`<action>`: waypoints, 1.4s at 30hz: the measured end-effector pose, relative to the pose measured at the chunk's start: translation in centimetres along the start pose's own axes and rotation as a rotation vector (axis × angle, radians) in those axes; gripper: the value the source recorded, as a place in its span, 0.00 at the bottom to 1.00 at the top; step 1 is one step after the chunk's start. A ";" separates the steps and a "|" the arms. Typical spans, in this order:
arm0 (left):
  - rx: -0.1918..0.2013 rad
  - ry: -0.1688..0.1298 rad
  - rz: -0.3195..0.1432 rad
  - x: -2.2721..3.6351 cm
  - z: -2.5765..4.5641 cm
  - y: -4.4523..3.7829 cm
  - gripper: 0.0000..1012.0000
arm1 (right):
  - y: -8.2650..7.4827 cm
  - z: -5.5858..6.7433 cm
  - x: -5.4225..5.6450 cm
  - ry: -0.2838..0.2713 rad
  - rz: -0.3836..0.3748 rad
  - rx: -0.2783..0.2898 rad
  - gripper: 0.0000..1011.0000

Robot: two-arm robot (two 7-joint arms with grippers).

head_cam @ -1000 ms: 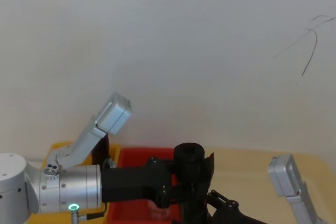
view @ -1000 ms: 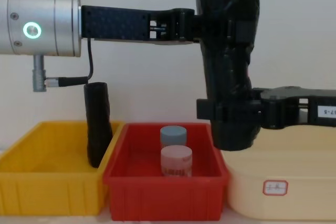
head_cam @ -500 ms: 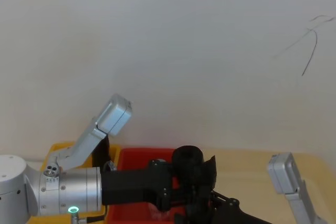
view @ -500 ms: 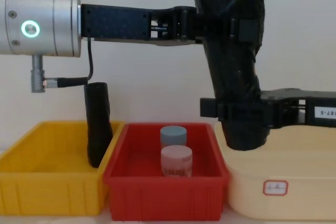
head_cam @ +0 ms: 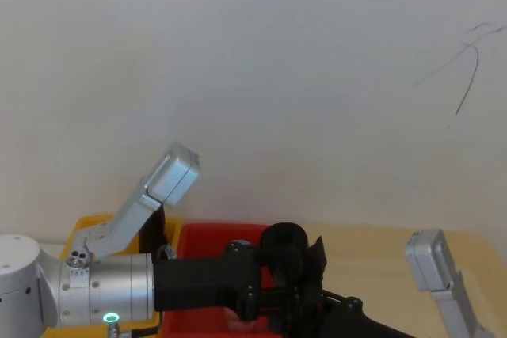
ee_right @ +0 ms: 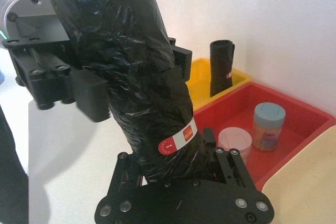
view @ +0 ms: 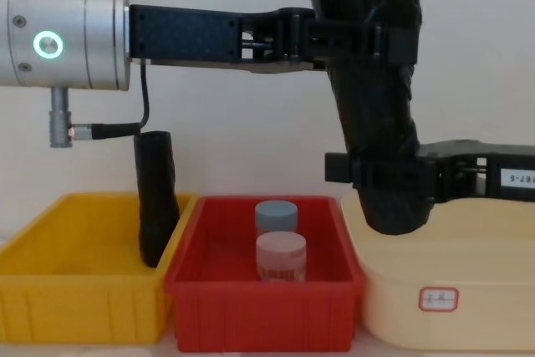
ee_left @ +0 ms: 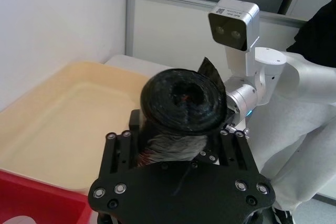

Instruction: Pick up the garbage bag with the one hand and transfer it to the other hand.

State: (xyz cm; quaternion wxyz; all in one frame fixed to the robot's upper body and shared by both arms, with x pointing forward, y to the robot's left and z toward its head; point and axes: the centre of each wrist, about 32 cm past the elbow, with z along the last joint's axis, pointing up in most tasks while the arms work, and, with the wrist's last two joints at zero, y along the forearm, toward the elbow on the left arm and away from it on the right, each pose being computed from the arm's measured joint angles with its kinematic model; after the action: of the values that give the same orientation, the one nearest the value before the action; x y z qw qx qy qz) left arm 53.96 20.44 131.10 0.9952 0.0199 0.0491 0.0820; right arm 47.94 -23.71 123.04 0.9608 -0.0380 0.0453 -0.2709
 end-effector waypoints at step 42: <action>-0.098 0.020 0.334 0.13 -1.25 4.18 0.99 | -0.6 0.9 1.2 0.047 -0.179 0.095 0.56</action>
State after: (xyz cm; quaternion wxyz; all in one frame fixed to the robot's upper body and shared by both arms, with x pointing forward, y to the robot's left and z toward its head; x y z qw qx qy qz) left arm 53.30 24.61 130.04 0.9670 -0.0217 0.0509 0.2488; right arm 48.73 -24.76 123.91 0.9321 0.0098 0.0514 -0.3584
